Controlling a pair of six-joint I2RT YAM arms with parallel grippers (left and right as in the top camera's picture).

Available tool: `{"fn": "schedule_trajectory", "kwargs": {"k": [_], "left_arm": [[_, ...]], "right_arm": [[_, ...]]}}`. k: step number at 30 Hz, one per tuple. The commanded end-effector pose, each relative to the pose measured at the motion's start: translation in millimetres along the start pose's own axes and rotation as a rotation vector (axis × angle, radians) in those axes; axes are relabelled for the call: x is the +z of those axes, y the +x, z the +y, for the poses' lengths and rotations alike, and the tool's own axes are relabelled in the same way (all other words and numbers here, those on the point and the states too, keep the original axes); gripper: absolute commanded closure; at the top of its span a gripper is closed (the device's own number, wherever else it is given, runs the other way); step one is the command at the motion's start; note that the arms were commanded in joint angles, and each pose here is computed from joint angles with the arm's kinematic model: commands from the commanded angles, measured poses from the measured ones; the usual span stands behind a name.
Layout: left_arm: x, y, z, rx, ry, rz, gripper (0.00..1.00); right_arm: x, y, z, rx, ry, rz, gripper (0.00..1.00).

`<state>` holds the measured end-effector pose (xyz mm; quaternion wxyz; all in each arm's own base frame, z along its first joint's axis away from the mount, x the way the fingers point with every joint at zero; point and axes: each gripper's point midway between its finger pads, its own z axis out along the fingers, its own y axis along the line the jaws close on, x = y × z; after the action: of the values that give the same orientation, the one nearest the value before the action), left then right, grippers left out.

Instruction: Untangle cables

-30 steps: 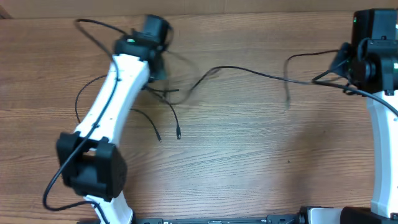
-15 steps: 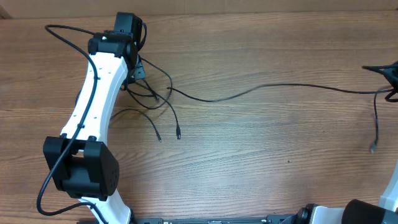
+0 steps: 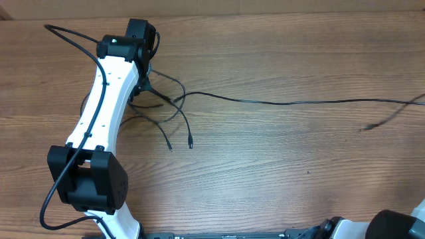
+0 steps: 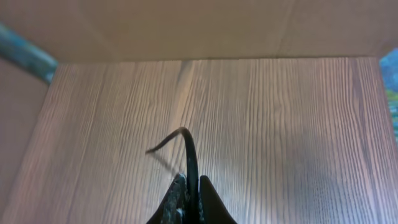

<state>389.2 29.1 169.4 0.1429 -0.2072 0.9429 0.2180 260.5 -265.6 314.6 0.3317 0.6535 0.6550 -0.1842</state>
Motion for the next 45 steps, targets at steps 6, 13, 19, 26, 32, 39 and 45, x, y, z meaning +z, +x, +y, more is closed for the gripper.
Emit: {"fn": "schedule_trajectory", "kwargs": {"k": [6,13,19,26,32,39,45], "left_arm": [[-9.4,0.1,1.3,-0.113,0.032,-0.010,0.96],[-14.4,13.4,-33.5,-0.085,0.225,0.086,0.96],[-40.7,26.8,-91.3,0.123,0.545,0.131,0.96],[-65.9,41.4,-125.4,0.345,0.703,0.092,0.96],[-71.6,44.6,-128.3,0.388,0.715,0.075,0.96],[-95.2,41.0,-120.2,0.408,0.747,0.006,0.96],[-119.8,38.7,-110.9,0.414,0.792,-0.054,0.96]], "right_arm": [[-4.6,-12.2,6.6,0.076,-0.048,-0.022,0.96],[-2.8,2.3,37.1,0.039,-0.190,0.074,0.96],[-33.3,55.0,115.5,-0.258,-0.649,0.314,0.96],[-44.5,101.8,124.6,-0.534,-0.707,0.380,0.96],[-21.5,105.3,90.7,-0.600,-0.465,0.353,0.96],[-8.3,94.6,79.2,-0.575,-0.367,0.309,0.74],[-23.1,117.7,88.1,-0.597,-0.473,0.414,0.36]]}}
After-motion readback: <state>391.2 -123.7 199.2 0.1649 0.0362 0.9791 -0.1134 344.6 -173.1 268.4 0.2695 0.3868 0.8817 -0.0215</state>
